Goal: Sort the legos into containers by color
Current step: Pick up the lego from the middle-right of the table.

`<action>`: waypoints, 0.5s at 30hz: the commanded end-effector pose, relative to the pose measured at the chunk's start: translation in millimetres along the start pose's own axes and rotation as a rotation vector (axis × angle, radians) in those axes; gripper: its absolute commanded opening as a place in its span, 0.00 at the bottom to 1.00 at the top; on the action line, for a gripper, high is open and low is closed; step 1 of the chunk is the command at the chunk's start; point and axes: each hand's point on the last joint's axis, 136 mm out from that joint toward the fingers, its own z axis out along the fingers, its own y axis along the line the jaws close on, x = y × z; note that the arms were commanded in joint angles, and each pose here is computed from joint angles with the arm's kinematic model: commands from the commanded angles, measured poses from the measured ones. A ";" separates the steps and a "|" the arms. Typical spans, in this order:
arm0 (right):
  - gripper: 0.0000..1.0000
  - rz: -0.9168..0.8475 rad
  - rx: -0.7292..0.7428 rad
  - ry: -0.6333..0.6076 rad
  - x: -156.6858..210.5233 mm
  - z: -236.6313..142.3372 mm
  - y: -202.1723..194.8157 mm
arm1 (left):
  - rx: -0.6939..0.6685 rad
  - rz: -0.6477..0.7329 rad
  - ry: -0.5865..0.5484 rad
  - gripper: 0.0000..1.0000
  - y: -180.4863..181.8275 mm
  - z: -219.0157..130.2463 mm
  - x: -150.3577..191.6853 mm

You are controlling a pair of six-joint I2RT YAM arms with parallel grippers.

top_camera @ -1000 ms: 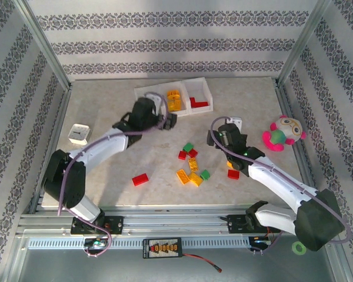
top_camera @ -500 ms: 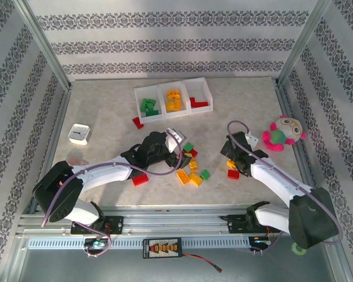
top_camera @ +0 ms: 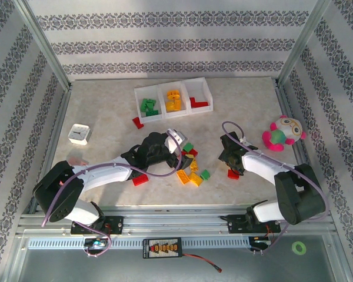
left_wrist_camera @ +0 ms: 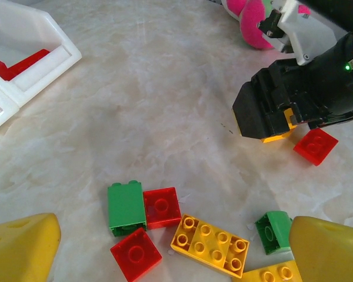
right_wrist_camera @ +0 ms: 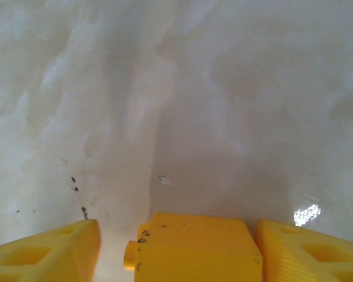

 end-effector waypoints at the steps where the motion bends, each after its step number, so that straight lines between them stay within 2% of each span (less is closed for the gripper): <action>1: 0.62 0.026 -0.008 -0.006 -5.7 -2.0 6.8 | 0.036 0.008 -0.044 0.99 -10.9 -1.7 -6.5; 4: 0.49 0.022 -0.010 -0.003 -4.5 -2.4 6.8 | 0.029 -0.004 -0.047 0.99 -9.5 -1.1 -5.0; 9: 0.36 0.028 -0.011 -0.009 -5.9 -6.5 5.7 | 0.030 -0.017 -0.050 0.99 -9.9 -2.1 -4.2; 15: 0.30 0.020 -0.051 -0.047 -16.1 -20.1 14.6 | 0.017 -0.035 -0.053 0.99 -7.9 -8.4 -1.9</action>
